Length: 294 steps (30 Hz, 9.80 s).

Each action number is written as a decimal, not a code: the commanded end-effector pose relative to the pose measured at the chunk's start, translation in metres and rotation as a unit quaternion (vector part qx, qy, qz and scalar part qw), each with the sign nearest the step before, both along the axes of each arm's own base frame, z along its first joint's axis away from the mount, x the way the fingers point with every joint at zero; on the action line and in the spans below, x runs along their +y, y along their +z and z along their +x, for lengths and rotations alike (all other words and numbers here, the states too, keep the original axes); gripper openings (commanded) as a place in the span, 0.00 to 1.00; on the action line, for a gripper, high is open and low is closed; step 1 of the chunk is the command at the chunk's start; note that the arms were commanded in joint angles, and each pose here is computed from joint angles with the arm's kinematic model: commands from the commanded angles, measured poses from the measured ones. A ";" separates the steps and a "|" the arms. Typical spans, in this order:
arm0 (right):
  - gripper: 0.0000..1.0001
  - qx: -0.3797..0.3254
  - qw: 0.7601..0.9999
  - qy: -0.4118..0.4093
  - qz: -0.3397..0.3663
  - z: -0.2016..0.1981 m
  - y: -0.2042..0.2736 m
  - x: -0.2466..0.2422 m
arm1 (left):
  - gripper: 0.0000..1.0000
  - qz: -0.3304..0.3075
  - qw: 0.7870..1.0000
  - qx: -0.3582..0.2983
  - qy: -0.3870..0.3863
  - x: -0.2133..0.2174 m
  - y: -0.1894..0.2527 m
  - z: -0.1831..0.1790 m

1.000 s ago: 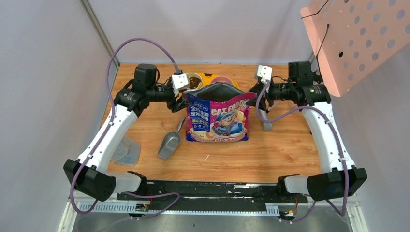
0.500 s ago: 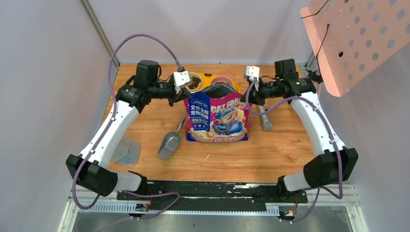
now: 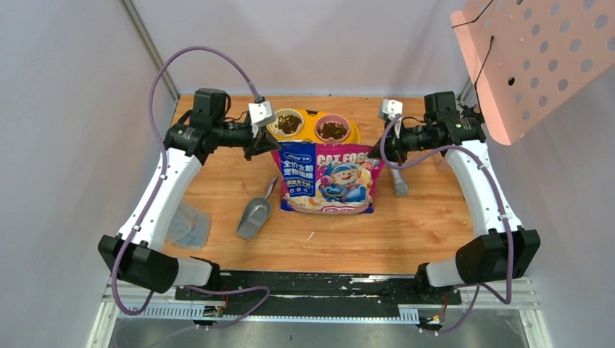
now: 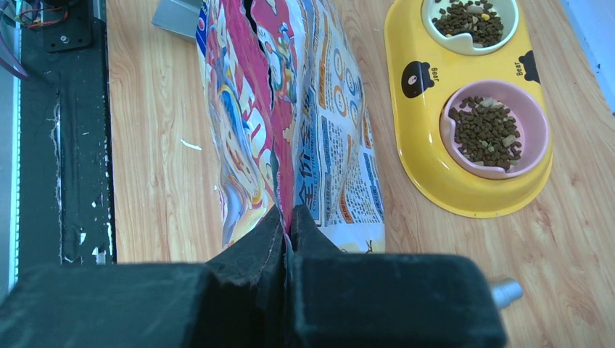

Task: Serve the pet food

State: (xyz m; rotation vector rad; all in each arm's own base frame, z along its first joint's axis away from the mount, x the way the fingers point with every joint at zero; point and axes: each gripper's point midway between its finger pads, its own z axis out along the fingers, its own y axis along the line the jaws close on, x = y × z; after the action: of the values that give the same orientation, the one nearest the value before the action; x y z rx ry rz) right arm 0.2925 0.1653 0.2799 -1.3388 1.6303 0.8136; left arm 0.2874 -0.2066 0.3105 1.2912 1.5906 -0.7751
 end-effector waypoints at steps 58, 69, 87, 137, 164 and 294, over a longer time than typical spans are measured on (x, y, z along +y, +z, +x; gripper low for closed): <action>0.00 -0.018 0.998 0.050 0.030 0.005 0.030 0.082 | 0.49 0.025 0.997 -0.017 -0.077 -0.107 0.012 0.030; 0.00 0.000 0.999 0.051 0.011 -0.003 0.021 0.076 | 0.00 0.033 0.996 -0.027 -0.074 -0.112 0.005 0.032; 0.05 0.007 0.999 0.021 -0.031 -0.001 0.001 0.052 | 0.00 0.027 0.997 -0.021 -0.072 -0.105 0.016 0.018; 0.22 0.050 0.998 0.031 0.037 0.007 0.029 0.072 | 0.00 0.041 0.991 -0.018 -0.124 -0.146 -0.001 0.000; 0.21 0.031 0.999 0.023 0.025 0.008 0.030 0.069 | 0.00 0.067 0.994 -0.011 -0.080 -0.099 -0.003 -0.011; 0.38 -0.009 0.993 0.109 0.033 -0.003 0.036 0.172 | 0.18 -0.006 0.997 0.065 -0.029 -0.024 0.010 -0.029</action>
State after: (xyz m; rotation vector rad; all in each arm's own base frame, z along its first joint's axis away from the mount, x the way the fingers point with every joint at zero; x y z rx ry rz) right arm 0.2936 0.3115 0.3070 -1.4802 1.5202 0.9359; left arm 0.2764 -0.2178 0.2918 1.3533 1.7489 -0.7972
